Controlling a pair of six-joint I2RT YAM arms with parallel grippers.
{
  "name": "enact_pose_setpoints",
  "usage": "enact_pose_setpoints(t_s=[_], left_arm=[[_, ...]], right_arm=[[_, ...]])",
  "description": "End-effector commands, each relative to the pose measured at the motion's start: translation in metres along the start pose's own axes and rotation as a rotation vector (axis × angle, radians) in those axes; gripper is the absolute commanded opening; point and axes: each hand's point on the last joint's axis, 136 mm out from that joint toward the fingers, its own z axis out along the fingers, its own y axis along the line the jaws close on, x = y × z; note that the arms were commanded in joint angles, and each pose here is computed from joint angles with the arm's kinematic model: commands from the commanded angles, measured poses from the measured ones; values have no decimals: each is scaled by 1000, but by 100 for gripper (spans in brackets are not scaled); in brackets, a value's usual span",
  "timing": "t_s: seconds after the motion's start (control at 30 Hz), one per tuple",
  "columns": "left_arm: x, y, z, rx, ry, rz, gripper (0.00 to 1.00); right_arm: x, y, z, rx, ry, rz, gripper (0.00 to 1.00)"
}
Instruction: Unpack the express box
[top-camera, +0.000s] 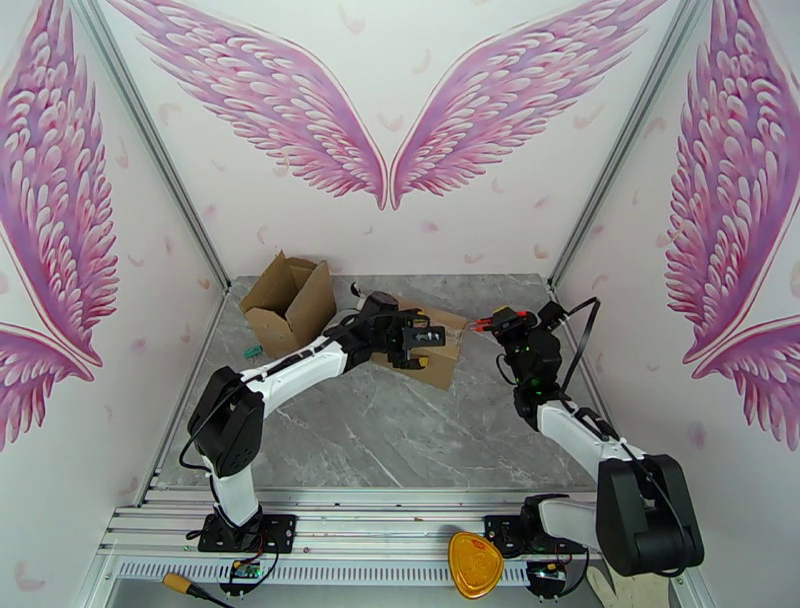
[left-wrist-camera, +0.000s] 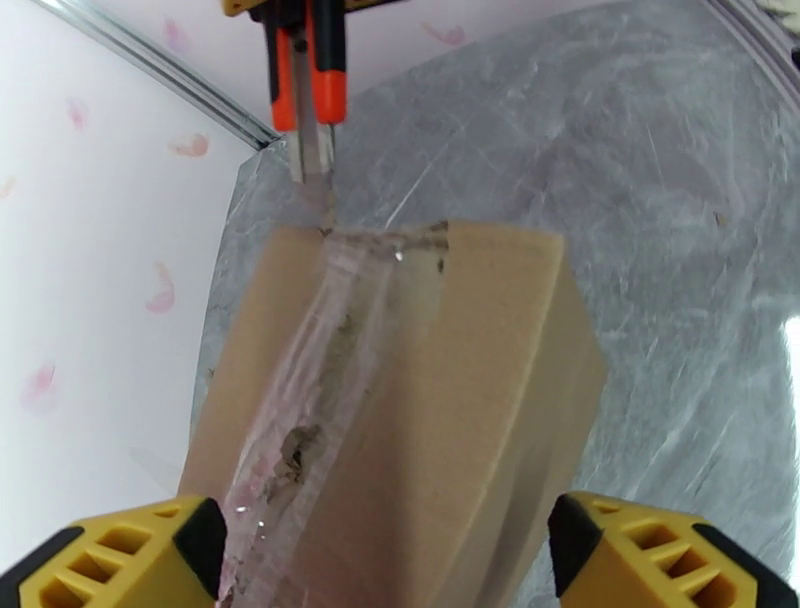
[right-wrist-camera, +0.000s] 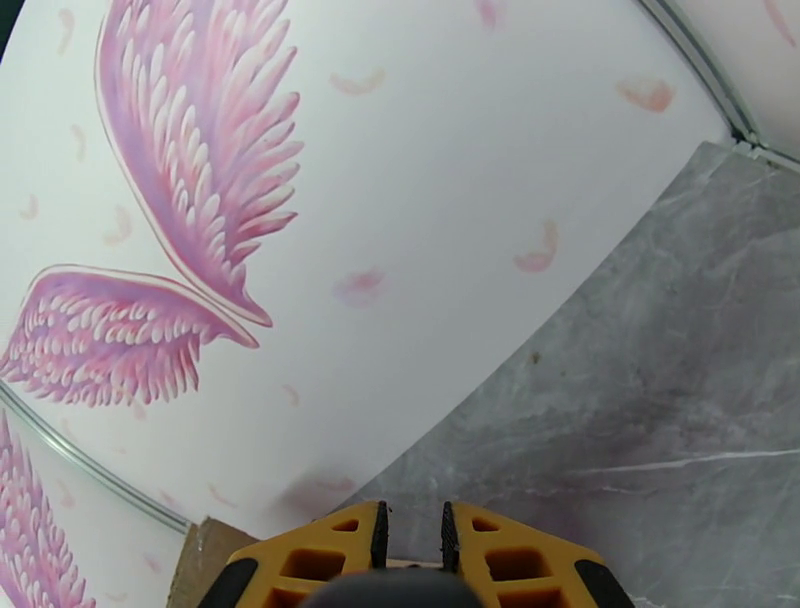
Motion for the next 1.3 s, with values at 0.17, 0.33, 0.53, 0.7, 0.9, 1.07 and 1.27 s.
enact_pose_setpoints(t_s=[0.17,0.33,0.53,0.7,0.9,1.07,1.27], left_arm=[[-64,14,-1,49,-177,-120,61],[-68,2,8,75,-177,-117,51],[-70,0,13,60,-160,-110,48],[-70,6,15,11,-141,-116,43],[-69,6,15,1,-133,-111,39],[-72,8,13,-3,-140,-108,37],[-76,3,14,14,-154,-81,34]], right_arm=[[-17,68,-26,-237,34,59,0],[-24,72,-41,-234,17,64,0],[-27,78,-45,-246,15,69,0],[-27,78,-45,-244,16,70,0],[-27,77,-45,-237,13,72,0],[-26,76,-44,-231,19,70,0],[-26,77,-43,-230,20,73,0]])
